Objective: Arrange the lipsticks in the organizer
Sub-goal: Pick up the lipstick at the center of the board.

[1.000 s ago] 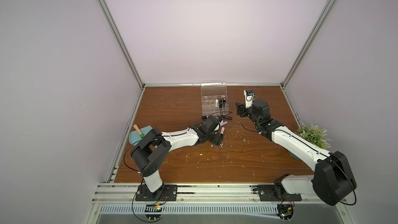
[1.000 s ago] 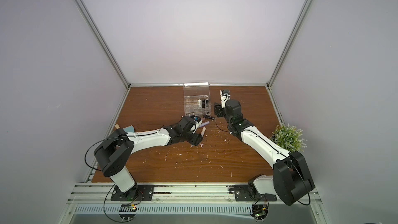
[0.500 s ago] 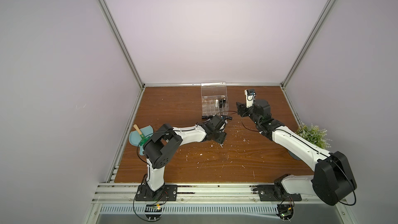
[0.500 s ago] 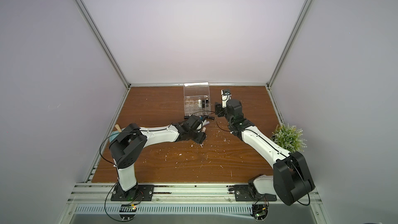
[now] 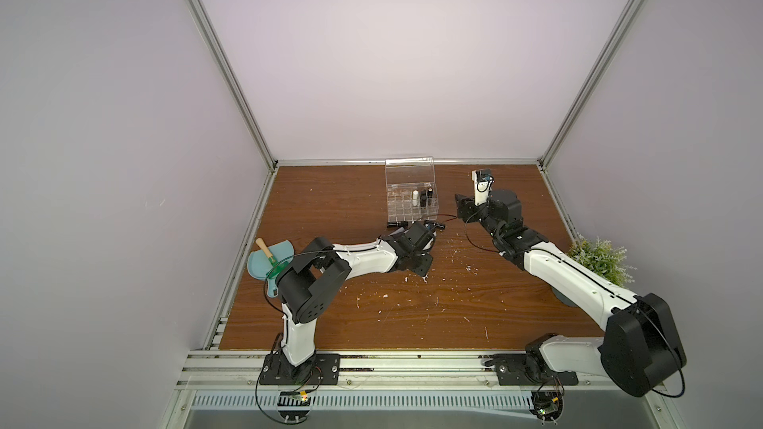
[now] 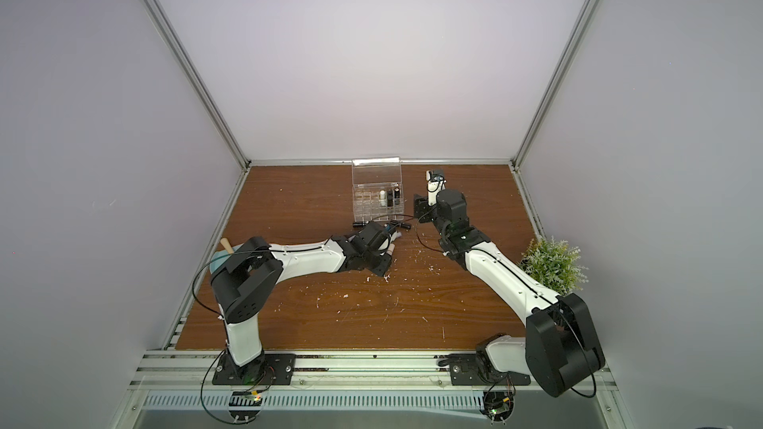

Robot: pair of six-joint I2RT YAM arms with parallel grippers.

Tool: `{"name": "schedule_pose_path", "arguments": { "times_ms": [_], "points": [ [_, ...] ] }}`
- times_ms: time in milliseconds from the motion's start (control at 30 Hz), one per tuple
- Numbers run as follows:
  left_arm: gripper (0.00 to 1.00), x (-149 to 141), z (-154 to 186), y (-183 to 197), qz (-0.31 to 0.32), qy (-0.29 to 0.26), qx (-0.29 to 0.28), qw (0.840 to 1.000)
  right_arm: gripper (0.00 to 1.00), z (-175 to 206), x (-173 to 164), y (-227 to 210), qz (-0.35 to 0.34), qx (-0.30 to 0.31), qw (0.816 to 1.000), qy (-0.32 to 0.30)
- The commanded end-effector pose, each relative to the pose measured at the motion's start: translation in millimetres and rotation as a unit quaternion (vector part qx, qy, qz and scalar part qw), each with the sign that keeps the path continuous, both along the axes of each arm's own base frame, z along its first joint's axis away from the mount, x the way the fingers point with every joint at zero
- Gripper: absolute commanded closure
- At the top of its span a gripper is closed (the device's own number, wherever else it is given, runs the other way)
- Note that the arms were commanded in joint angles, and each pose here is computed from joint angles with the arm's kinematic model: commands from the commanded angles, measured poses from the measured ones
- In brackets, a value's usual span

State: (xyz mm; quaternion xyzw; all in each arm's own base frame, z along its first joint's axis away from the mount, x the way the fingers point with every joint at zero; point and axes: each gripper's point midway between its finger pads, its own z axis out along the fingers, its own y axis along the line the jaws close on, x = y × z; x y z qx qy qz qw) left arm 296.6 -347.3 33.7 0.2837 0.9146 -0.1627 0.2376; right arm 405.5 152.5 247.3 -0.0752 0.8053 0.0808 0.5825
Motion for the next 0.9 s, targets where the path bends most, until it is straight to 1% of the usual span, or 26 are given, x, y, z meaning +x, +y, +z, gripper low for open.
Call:
{"name": "schedule_pose_path", "arguments": {
  "times_ms": [0, 167, 333, 433, 500, 600, 633, 700, 767, 833, 867],
  "points": [
    [0.74, -5, 20, -7, -0.019, -0.012, -0.008, 1.000, 0.28, 24, -3, 0, 0.004, 0.022, 0.999, -0.027],
    [0.80, -6, 38, -10, -0.025, -0.027, -0.029, 0.999, 0.28, 27, -4, -1, 0.006, 0.025, 0.999, -0.029],
    [0.83, -5, 74, -10, -0.028, -0.062, -0.066, 0.996, 0.28, 32, -6, 4, 0.030, 0.039, 0.999, -0.021],
    [0.84, -2, 101, -4, -0.019, -0.092, -0.095, 0.991, 0.28, 33, -5, 13, 0.078, 0.074, 0.994, 0.000],
    [0.84, 3, 117, 7, 0.000, -0.119, -0.104, 0.987, 0.22, 33, -6, 24, 0.131, 0.108, 0.985, 0.025],
    [0.85, 7, 140, 25, 0.024, -0.169, -0.114, 0.979, 0.11, 35, -15, 50, 0.242, 0.160, 0.955, 0.066],
    [0.85, 6, 148, 31, 0.032, -0.183, -0.123, 0.975, 0.08, 34, -19, 59, 0.278, 0.178, 0.941, 0.082],
    [0.85, 3, 161, 41, 0.041, -0.209, -0.143, 0.967, 0.05, 37, -32, 78, 0.350, 0.214, 0.906, 0.106],
    [0.85, -1, 175, 48, 0.044, -0.236, -0.167, 0.956, 0.04, 42, -45, 94, 0.414, 0.258, 0.864, 0.125],
    [0.85, -4, 184, 55, 0.049, -0.255, -0.178, 0.949, 0.05, 46, -54, 102, 0.453, 0.290, 0.832, 0.137],
    [0.85, -5, 188, 59, 0.052, -0.263, -0.179, 0.947, 0.05, 47, -57, 103, 0.466, 0.299, 0.821, 0.139]
  ]
}}
